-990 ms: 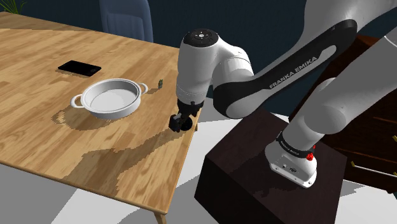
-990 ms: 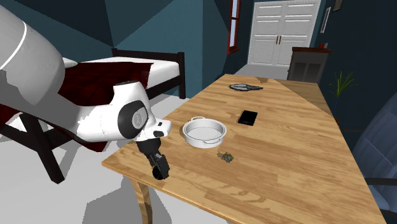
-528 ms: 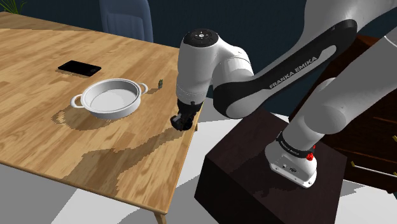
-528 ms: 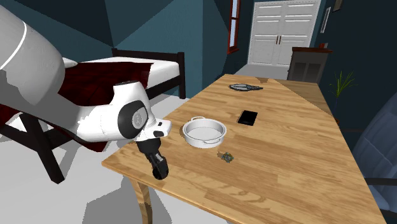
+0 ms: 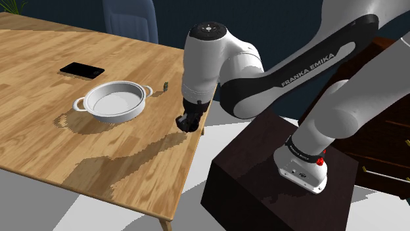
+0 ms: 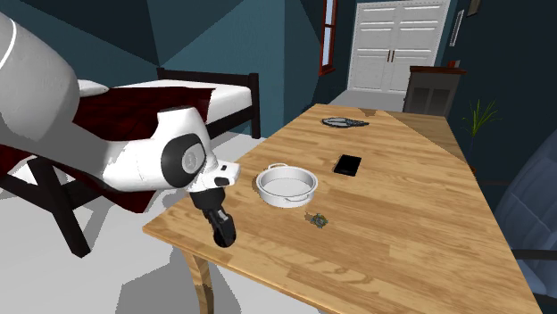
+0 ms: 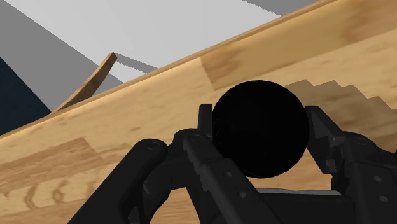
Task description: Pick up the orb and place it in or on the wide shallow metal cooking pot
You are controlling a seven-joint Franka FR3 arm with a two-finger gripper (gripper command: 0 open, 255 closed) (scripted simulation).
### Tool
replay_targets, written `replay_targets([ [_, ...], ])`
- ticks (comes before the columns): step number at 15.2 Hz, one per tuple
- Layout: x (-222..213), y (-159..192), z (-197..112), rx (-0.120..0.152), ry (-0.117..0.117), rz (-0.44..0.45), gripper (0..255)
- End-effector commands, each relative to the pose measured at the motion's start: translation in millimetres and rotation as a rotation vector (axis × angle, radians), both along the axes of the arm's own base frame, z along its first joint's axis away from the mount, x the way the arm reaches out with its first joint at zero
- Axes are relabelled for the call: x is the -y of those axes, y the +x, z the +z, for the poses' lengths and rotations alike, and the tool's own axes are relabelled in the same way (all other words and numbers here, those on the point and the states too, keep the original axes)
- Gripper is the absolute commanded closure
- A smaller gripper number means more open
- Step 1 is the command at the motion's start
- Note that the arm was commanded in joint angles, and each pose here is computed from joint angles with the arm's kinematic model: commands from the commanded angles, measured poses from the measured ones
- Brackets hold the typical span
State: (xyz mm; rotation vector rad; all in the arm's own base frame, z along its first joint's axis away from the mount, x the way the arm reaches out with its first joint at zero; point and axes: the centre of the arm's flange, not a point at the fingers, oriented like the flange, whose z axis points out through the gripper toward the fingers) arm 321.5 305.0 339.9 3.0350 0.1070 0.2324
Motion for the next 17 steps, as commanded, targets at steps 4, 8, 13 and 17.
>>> replay_targets([
  [4, 1, 0, 27, 0.000, 0.000, 0.000, 255],
  [8, 1, 0, 48, 0.000, 0.000, 0.000, 255],
  [13, 1, 0, 75, 0.000, 0.000, 0.000, 255],
  [17, 1, 0, 96, 0.000, 0.000, 0.000, 255],
])
